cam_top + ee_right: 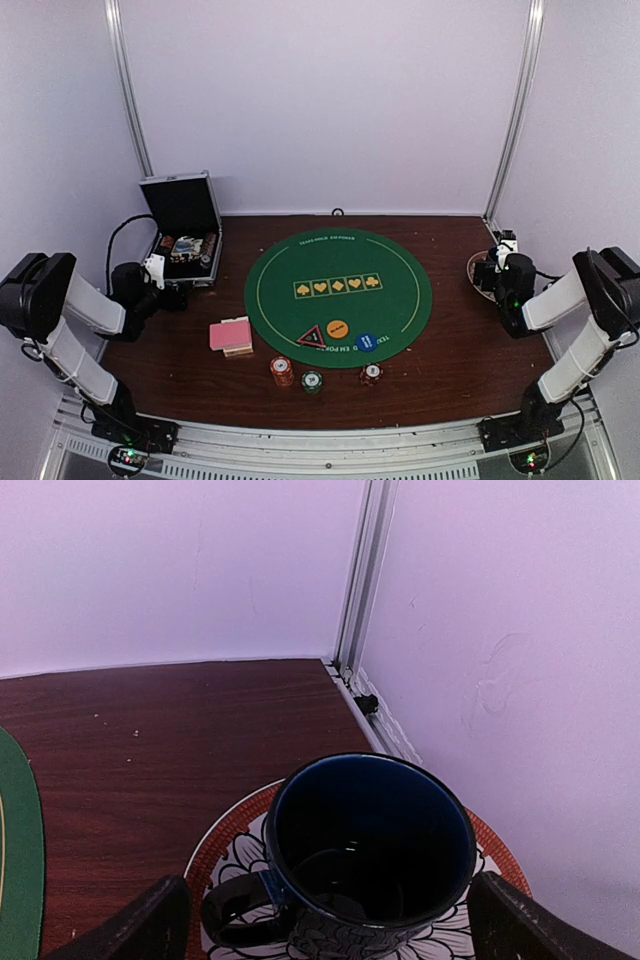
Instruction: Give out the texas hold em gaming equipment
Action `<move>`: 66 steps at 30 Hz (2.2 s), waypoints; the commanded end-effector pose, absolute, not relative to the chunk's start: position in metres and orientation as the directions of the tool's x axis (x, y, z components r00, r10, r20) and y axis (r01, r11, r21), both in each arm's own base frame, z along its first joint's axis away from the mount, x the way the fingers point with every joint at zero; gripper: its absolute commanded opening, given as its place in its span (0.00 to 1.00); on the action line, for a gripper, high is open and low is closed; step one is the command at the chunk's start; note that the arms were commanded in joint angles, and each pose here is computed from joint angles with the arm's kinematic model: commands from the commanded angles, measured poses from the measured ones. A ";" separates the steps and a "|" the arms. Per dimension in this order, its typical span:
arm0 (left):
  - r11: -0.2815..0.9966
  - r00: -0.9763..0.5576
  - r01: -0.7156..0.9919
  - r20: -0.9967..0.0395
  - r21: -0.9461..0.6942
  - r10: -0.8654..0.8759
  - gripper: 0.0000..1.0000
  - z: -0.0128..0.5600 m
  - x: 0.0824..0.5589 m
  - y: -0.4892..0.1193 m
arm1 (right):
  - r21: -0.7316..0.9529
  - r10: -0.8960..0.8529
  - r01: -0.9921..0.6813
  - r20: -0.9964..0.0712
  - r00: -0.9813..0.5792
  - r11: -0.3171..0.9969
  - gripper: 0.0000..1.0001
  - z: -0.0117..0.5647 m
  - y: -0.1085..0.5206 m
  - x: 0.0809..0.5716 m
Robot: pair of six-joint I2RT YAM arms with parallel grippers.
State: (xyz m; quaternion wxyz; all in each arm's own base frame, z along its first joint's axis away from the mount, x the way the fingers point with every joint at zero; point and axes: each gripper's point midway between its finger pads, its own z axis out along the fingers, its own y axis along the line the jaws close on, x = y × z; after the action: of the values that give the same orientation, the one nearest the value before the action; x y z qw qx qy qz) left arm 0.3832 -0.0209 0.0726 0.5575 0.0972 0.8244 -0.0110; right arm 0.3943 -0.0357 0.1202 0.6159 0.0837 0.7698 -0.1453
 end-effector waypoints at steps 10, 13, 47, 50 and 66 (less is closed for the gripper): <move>0.982 -0.298 0.159 -0.944 0.099 0.143 0.98 0.090 0.391 -0.020 | -0.107 -0.042 0.315 -0.978 -0.206 0.943 0.99 0.126 -0.038 0.396; 0.983 -0.297 0.157 -0.944 0.099 0.143 0.98 0.090 0.392 -0.020 | -0.105 -0.038 0.316 -0.977 -0.210 0.943 1.00 0.125 -0.038 0.396; 0.997 -0.625 0.074 -0.780 -0.007 0.041 0.97 0.158 0.390 0.003 | 0.233 0.358 0.385 -0.886 -0.295 0.893 0.99 0.261 -0.031 0.399; 0.994 -0.644 0.104 -0.763 -0.017 0.054 0.98 0.173 0.377 -0.002 | 0.214 0.284 0.203 -0.855 -0.434 0.955 0.99 0.257 0.013 0.409; 0.959 -0.775 0.285 -0.589 0.000 0.230 0.97 0.210 0.300 -0.010 | -0.080 -0.455 -0.526 -0.622 -0.638 0.847 0.87 0.161 0.332 0.300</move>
State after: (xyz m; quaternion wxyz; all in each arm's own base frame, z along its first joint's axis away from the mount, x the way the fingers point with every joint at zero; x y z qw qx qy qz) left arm 0.3212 -0.0044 0.2131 0.3671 0.1178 0.9224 -0.0232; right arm 0.3312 0.2956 0.1881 0.3823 -0.2241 0.8953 0.0463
